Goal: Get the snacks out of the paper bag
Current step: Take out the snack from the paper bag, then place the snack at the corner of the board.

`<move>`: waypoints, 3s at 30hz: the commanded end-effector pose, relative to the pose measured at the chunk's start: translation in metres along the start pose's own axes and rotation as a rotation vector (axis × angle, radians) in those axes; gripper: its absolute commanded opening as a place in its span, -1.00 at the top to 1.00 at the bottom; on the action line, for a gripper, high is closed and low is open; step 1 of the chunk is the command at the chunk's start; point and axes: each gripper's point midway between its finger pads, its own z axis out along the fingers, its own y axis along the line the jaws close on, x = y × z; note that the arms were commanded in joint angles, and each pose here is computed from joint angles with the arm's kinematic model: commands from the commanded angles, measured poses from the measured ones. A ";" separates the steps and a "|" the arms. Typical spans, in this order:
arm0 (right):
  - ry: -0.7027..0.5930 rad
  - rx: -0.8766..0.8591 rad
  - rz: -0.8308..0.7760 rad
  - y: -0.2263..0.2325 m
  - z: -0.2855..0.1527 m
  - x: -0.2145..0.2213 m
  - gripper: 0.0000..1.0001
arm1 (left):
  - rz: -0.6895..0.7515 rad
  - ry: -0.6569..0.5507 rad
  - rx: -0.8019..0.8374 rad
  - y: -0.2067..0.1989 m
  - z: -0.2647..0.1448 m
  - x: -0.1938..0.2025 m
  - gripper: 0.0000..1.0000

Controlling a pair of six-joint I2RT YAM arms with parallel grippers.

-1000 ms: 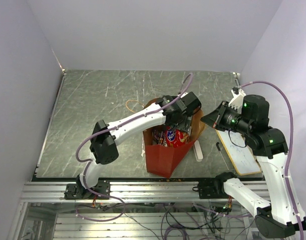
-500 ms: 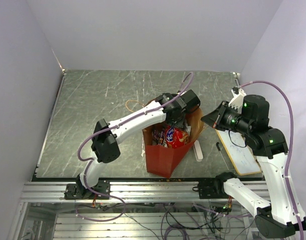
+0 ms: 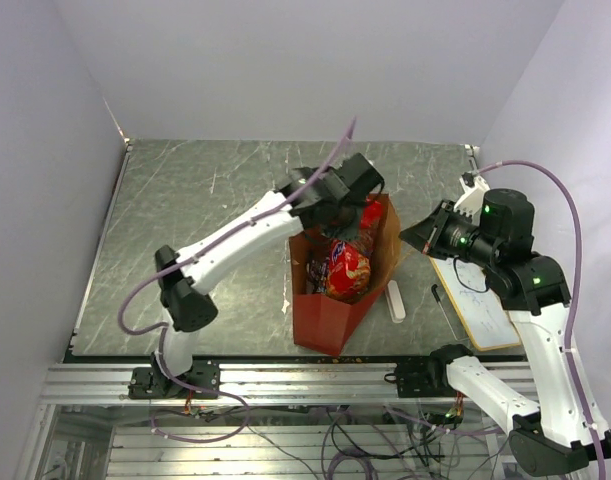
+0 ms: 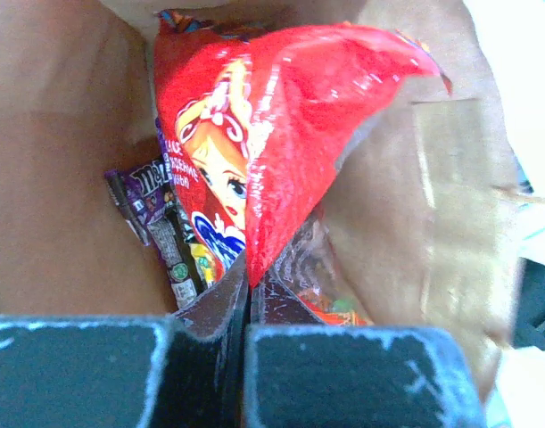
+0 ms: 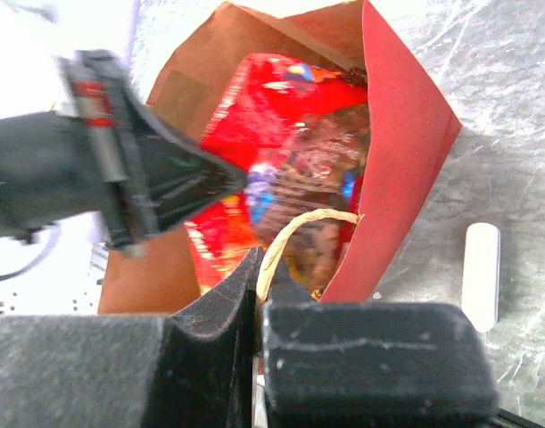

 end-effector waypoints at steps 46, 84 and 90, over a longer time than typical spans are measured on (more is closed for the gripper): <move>-0.003 -0.028 -0.286 0.014 0.009 0.000 1.00 | -0.664 -1.006 -0.309 0.236 -0.309 -0.161 0.86; -0.045 0.364 -0.167 -0.039 0.023 -0.031 1.00 | -1.571 -0.630 -0.529 0.572 0.013 -0.094 0.86; -0.044 0.379 -0.123 -0.041 0.028 -0.029 1.00 | -1.612 -0.633 -0.470 0.595 0.059 -0.114 0.86</move>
